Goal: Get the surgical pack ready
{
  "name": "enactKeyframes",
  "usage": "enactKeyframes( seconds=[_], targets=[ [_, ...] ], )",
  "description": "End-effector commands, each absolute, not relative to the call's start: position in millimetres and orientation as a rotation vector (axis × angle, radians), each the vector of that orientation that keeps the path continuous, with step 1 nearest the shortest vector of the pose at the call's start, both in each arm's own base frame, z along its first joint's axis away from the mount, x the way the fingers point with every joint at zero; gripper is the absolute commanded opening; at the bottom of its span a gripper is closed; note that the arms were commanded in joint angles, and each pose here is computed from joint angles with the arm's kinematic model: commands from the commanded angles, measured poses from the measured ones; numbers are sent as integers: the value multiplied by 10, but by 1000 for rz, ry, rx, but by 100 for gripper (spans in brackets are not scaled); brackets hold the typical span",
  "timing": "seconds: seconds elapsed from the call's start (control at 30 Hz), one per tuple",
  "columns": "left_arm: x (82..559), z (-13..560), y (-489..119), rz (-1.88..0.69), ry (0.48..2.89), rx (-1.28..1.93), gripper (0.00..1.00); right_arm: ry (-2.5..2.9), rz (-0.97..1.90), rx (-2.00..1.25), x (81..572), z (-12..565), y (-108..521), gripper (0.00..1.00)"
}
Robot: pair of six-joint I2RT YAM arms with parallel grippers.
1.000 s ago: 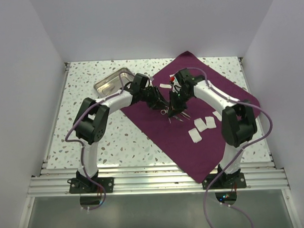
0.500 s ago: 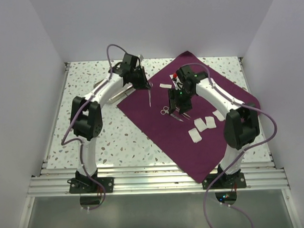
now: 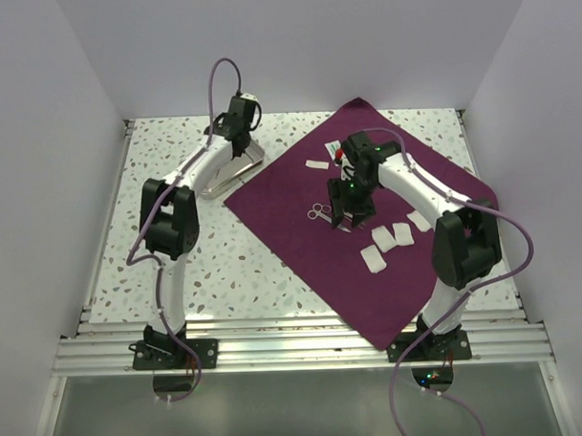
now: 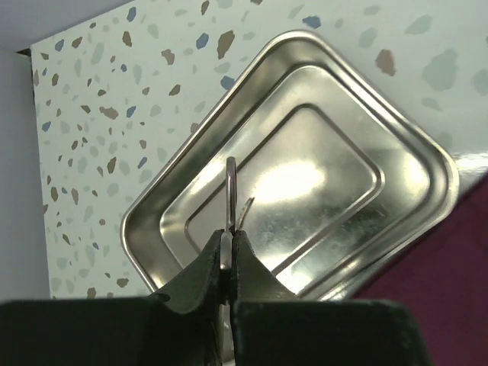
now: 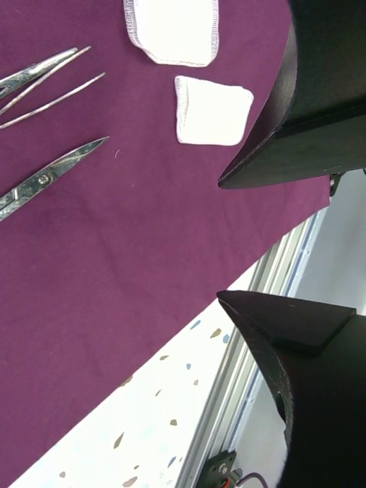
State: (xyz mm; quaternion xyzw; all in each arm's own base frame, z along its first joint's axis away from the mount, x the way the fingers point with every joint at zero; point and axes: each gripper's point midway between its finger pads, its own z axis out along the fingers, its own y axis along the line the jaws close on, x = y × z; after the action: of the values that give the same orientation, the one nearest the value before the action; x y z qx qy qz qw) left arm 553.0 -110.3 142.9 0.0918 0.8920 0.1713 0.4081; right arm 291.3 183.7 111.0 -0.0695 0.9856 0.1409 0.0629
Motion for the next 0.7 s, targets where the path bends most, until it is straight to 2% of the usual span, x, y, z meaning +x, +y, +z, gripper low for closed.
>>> enactKeyframes(
  seconds=[0.0,0.27,0.33,0.43,0.67],
  targets=[
    [5676,1316,-671,681,2214,272,0,2956,435,-255,2971,1221,1832,59],
    [5802,977,-650,696,2265,321,0,2998,439,-267,3100,1066,1872,60],
    [5776,930,-713,642,2294,330,9,2994,444,-275,3192,1097,1915,60],
    [5736,944,-763,589,2304,319,29,3004,449,-284,3350,1031,1990,62],
    [5613,1197,-764,543,2300,243,48,3003,376,-318,3545,887,1983,62]
  ],
)
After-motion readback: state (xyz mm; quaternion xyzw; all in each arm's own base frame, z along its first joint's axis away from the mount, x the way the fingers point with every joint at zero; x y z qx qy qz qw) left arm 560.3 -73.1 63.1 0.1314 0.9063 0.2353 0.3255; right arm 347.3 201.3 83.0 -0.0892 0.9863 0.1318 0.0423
